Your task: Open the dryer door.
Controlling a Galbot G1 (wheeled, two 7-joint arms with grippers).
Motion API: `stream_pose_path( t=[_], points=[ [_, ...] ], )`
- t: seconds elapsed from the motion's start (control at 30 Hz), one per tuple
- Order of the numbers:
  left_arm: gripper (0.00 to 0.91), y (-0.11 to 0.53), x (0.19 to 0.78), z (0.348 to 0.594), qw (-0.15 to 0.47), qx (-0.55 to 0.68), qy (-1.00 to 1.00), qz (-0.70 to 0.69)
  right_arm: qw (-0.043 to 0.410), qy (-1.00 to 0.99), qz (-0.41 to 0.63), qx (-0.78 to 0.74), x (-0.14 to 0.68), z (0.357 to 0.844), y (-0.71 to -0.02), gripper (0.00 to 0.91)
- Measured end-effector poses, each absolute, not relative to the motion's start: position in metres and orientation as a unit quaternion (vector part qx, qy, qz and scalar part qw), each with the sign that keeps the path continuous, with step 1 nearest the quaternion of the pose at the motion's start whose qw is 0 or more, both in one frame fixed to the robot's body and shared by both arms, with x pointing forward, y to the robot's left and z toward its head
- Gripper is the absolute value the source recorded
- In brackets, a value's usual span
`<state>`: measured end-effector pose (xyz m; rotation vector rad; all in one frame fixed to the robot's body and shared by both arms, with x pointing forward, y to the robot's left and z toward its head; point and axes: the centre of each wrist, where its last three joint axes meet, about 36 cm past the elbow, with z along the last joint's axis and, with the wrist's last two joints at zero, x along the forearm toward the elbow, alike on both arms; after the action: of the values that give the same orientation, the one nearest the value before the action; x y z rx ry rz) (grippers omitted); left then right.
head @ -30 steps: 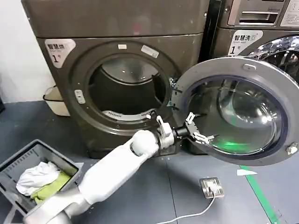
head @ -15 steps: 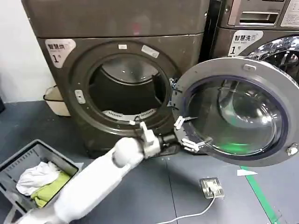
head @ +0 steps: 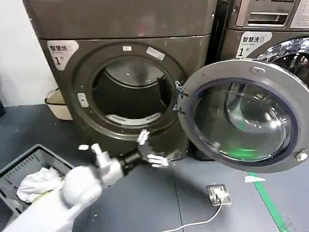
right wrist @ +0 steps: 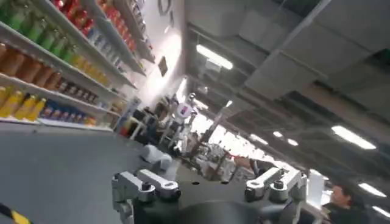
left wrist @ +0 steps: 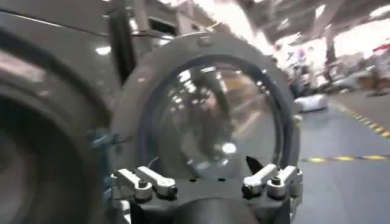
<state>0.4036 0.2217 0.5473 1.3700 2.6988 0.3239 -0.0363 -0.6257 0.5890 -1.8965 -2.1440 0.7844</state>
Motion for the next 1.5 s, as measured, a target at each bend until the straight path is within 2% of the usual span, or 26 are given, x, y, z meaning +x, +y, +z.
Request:
stream_pose_path(
  t=[0.33, 0.53, 0.67, 0.93, 1.23, 1.5],
  points=[
    [0.907, 0.269, 0.339, 0.566, -0.092, 0.285, 0.950, 0.092, 0.074, -0.733, 0.249, -0.629, -0.022, 0.579, -0.630, 0.907],
    [0.907, 0.305, 0.329, 0.577, -0.211, 0.133, 0.966, 0.063, 0.072, -0.740, 0.240, -0.624, -0.014, 0.573, -0.634, 0.907],
    [0.907, 0.330, 0.329, 0.588, -0.261, 0.059, 0.962, 0.043, 0.071, -0.745, 0.236, -0.620, -0.008, 0.569, -0.635, 0.907],
    [0.907, 0.364, 0.341, 0.619, -0.303, -0.033, 0.952, -0.039, 0.072, -0.755, 0.232, -0.609, 0.003, 0.563, -0.635, 0.907],
    [0.907, 0.385, 0.375, 0.634, -0.425, -0.089, 0.893, -0.116, 0.070, -0.761, 0.228, -0.604, 0.002, 0.556, -0.637, 0.907],
    [0.907, 0.420, 0.418, 0.643, -0.518, -0.112, 0.827, -0.189, 0.031, -0.785, 0.200, -0.585, 0.011, 0.560, -0.633, 0.907]
  ],
)
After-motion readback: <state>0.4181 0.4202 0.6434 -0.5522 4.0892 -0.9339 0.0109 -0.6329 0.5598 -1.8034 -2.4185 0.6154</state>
